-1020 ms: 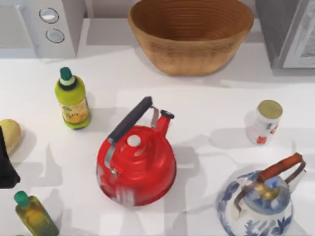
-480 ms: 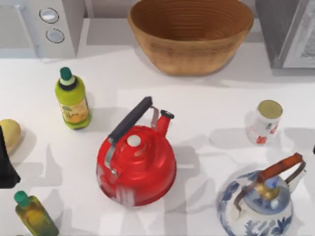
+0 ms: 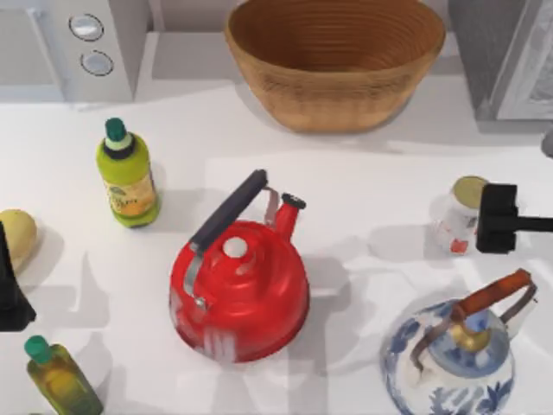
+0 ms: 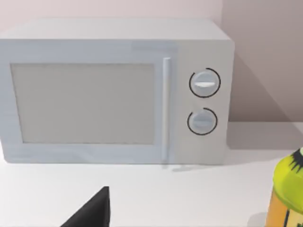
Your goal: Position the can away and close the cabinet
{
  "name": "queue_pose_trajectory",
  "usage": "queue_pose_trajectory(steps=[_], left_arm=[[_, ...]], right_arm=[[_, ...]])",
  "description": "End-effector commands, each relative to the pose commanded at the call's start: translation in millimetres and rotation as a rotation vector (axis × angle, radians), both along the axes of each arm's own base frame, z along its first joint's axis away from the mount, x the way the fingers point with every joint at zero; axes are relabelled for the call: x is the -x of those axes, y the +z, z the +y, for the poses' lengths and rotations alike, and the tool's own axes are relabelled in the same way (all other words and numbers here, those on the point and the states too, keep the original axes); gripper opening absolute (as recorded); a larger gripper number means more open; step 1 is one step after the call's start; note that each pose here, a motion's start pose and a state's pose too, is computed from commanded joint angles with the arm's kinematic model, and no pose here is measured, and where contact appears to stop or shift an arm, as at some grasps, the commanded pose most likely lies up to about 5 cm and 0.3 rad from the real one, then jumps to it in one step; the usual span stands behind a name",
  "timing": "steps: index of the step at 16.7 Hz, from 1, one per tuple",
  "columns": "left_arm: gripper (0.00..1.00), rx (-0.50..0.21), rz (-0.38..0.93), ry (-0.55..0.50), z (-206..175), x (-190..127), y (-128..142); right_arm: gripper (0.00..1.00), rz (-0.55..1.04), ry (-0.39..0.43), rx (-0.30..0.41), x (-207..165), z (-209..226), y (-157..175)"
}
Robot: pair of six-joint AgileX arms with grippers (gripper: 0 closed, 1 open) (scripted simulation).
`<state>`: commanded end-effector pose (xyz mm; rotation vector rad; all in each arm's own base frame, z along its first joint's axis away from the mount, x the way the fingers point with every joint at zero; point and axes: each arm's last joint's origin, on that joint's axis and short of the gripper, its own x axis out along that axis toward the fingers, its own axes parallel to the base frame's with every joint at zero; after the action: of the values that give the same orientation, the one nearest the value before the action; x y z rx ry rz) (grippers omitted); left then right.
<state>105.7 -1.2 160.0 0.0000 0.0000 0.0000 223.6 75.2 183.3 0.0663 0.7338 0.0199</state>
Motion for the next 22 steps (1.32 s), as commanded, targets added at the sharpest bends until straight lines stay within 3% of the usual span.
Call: queue_pose_trajectory(steps=[8, 17, 22], left_arm=[[1.0, 0.0, 0.0, 0.0, 0, 0, 0], [1.0, 0.0, 0.0, 0.0, 0, 0, 0], [1.0, 0.0, 0.0, 0.0, 0, 0, 0]], right_arm=[[1.0, 0.151, 0.0, 0.059, -40, 49, -29], [1.0, 0.156, -0.001, 0.063, -50, 47, -33], [1.0, 0.16, 0.0, 0.065, -73, 46, -59]])
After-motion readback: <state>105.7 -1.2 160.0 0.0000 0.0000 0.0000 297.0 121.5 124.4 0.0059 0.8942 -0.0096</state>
